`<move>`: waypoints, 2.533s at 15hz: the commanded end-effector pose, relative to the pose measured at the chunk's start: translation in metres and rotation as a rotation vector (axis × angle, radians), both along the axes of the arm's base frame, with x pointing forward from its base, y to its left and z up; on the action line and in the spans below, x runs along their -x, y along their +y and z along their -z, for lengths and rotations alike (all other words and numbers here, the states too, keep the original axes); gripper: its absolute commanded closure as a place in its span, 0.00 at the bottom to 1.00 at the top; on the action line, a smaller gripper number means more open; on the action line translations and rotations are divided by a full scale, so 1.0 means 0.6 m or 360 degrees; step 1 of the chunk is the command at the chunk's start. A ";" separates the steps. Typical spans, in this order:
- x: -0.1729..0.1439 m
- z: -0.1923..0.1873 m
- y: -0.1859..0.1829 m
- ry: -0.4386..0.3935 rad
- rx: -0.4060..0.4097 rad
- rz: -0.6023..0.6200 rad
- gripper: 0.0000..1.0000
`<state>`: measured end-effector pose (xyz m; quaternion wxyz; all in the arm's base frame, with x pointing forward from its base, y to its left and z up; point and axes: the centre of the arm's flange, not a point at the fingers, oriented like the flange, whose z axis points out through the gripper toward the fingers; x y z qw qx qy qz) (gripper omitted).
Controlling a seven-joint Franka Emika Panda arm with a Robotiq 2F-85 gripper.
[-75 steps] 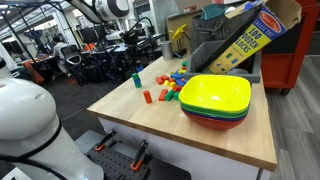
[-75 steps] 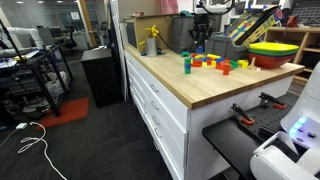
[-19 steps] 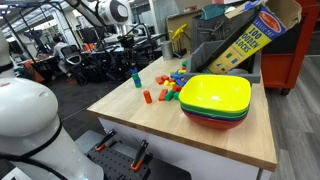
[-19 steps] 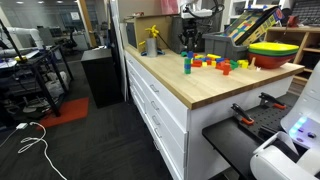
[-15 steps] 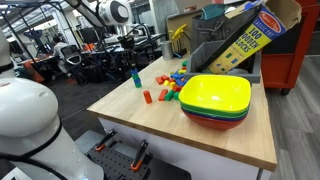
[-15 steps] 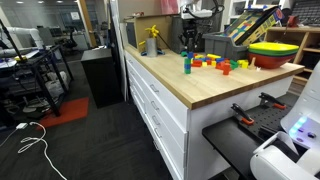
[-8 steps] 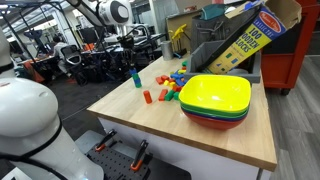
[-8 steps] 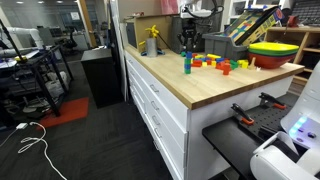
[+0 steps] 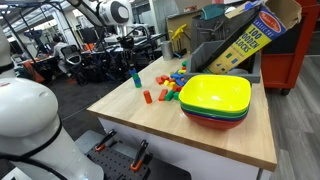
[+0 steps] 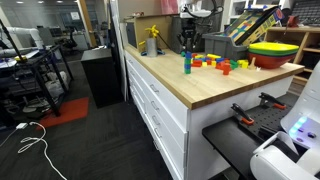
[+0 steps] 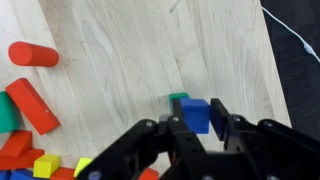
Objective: Pick up a blue block and stack it on the stack on the left of the table
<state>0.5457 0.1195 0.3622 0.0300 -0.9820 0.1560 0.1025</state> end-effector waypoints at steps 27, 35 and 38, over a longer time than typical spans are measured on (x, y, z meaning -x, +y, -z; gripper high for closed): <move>-0.014 0.019 -0.010 0.0015 -0.0012 -0.0057 0.81; -0.016 0.008 -0.007 0.0000 -0.0039 -0.0078 0.92; -0.018 0.007 -0.007 -0.0001 -0.0039 -0.0078 0.92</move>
